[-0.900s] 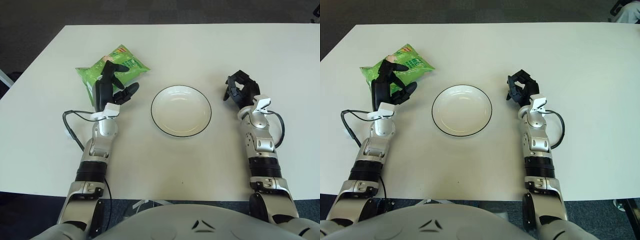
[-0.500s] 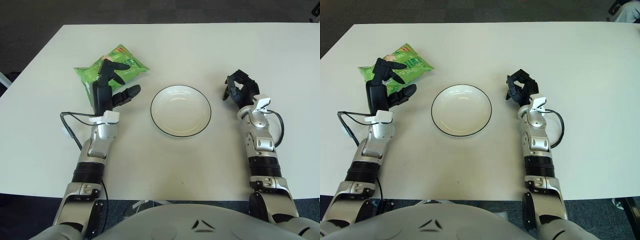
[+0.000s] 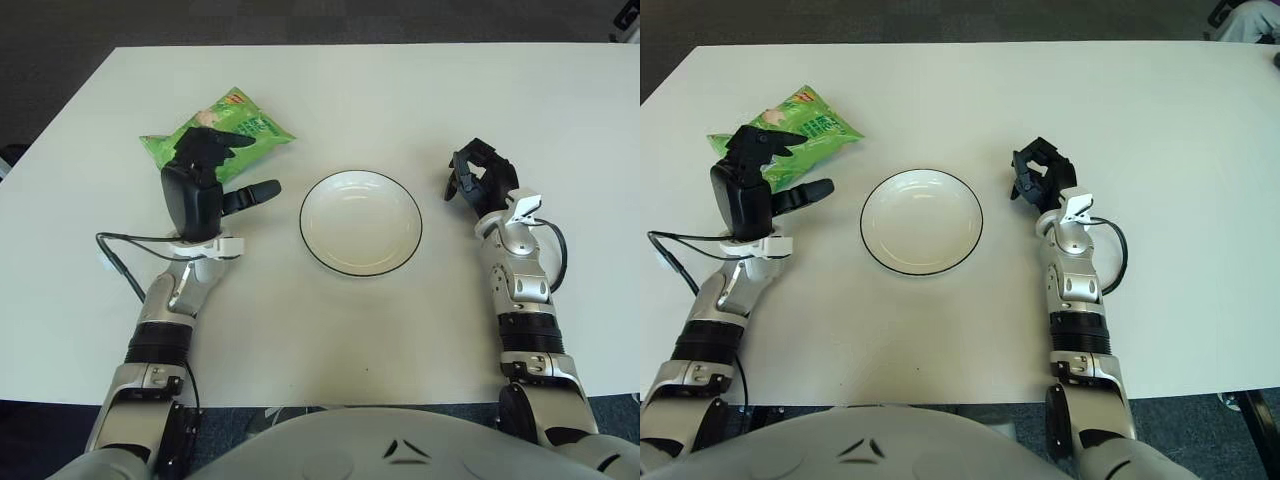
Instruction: Put the snack into the plate.
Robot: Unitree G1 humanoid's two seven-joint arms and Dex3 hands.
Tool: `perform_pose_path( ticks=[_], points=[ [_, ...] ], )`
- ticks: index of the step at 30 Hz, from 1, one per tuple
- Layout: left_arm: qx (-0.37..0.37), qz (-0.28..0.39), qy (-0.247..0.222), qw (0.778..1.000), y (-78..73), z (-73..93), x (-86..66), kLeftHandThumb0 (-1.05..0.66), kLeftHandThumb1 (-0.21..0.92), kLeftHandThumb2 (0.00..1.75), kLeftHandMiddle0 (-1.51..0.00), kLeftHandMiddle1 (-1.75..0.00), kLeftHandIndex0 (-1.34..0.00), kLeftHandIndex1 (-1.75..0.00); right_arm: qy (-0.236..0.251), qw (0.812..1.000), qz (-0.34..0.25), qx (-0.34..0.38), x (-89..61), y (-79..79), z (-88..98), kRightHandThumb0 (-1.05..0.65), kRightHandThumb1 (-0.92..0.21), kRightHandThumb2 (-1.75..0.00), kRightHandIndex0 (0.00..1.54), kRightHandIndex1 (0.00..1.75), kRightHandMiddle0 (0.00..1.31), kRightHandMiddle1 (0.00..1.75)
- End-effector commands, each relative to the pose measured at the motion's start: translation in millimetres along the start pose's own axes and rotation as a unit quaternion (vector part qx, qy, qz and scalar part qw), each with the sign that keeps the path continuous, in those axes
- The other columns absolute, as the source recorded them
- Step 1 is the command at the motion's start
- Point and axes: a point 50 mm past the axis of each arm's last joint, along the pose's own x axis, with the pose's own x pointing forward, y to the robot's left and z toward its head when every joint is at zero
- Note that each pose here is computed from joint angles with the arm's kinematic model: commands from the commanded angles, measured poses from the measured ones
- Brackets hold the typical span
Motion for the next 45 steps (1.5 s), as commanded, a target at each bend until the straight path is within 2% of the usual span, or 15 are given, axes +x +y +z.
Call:
perform_pose_path(
  ticks=[1,3,4,6,9,12,21,23,25,31,40,45],
  points=[
    [0.026,-0.031,-0.035,0.999,0.4,-8.4,3.2,-0.09,0.92,0.25,-0.51,-1.23,-0.42,-1.4,0.154,0.988,-0.015,0.024,-38.8,0.9,-69.5,-0.42,-0.92,-0.41,1.0,1.75,0.68,1.65],
    [0.058,-0.057,-0.06,0.995,1.4,-13.4,6.4,-0.25,0.92,0.29,-0.54,-0.73,-0.41,-1.47,0.153,0.988,-0.015,0.024,-39.0,0.8,-69.4,-0.42,-0.92,-0.42,1.0,1.75,0.68,1.65],
    [0.07,-0.065,-0.066,0.993,1.6,-15.2,7.2,-0.3,0.92,0.27,-0.53,-0.62,-0.38,-1.33,0.153,0.988,-0.015,0.024,-39.1,0.8,-69.4,-0.42,-0.92,-0.42,1.0,1.75,0.68,1.65],
    [0.093,-0.082,-0.071,0.99,0.9,-19.1,8.7,-0.44,0.92,0.2,-0.51,-0.27,-0.4,-0.8,0.153,0.988,-0.014,0.024,-39.2,0.7,-69.3,-0.42,-0.92,-0.42,1.0,1.75,0.68,1.66],
    [0.109,-0.096,-0.069,0.987,-0.6,-23.5,10.5,-0.53,0.92,0.16,-0.44,-0.09,-0.39,-0.46,0.153,0.988,-0.014,0.024,-39.2,0.7,-69.7,-0.42,-0.92,-0.42,1.0,1.75,0.68,1.66],
    [0.14,-0.105,-0.057,0.983,-2.8,-28.7,13.1,-0.58,0.92,0.13,-0.4,-0.03,-0.37,-0.33,0.153,0.988,-0.013,0.024,-39.3,0.5,-69.8,-0.42,-0.92,-0.42,1.0,1.75,0.68,1.67],
    [0.221,-0.156,0.013,0.962,-9.3,-40.1,17.6,-0.68,0.92,0.16,-0.29,0.0,-0.32,-0.18,0.153,0.988,-0.01,0.025,-39.4,-0.3,-70.4,-0.42,-0.92,-0.43,0.99,1.75,0.68,1.68],
    [0.224,-0.175,0.038,0.958,-10.4,-39.8,20.6,-0.69,0.92,0.17,-0.26,0.0,-0.31,-0.16,0.153,0.988,-0.01,0.025,-39.4,-0.3,-70.5,-0.42,-0.92,-0.43,0.99,1.75,0.68,1.68],
    [0.219,-0.195,0.064,0.954,-11.7,-38.5,23.6,-0.71,0.92,0.17,-0.16,0.0,-0.26,-0.12,0.153,0.988,-0.009,0.025,-39.4,-0.8,-70.7,-0.42,-0.92,-0.43,0.99,1.75,0.67,1.69],
    [0.204,-0.216,0.108,0.949,-16.2,-42.8,27.5,-0.76,0.92,0.17,-0.04,0.0,-0.18,-0.06,0.153,0.988,-0.008,0.024,-39.6,-1.1,-70.7,-0.42,-0.92,-0.43,0.99,1.75,0.67,1.69],
    [0.229,-0.223,0.128,0.939,-23.2,-55.9,27.5,-0.8,0.92,0.17,0.0,0.0,-0.15,-0.04,0.152,0.988,-0.005,0.021,-39.7,-1.2,-70.6,-0.42,-0.92,-0.44,0.99,1.75,0.67,1.7],
    [0.232,-0.24,0.163,0.928,-25.8,-58.1,27.9,-0.82,0.92,0.18,0.0,0.0,-0.14,-0.03,0.152,0.988,-0.004,0.018,-39.7,-1.5,-70.4,-0.42,-0.92,-0.44,0.98,1.75,0.67,1.7]
  ],
)
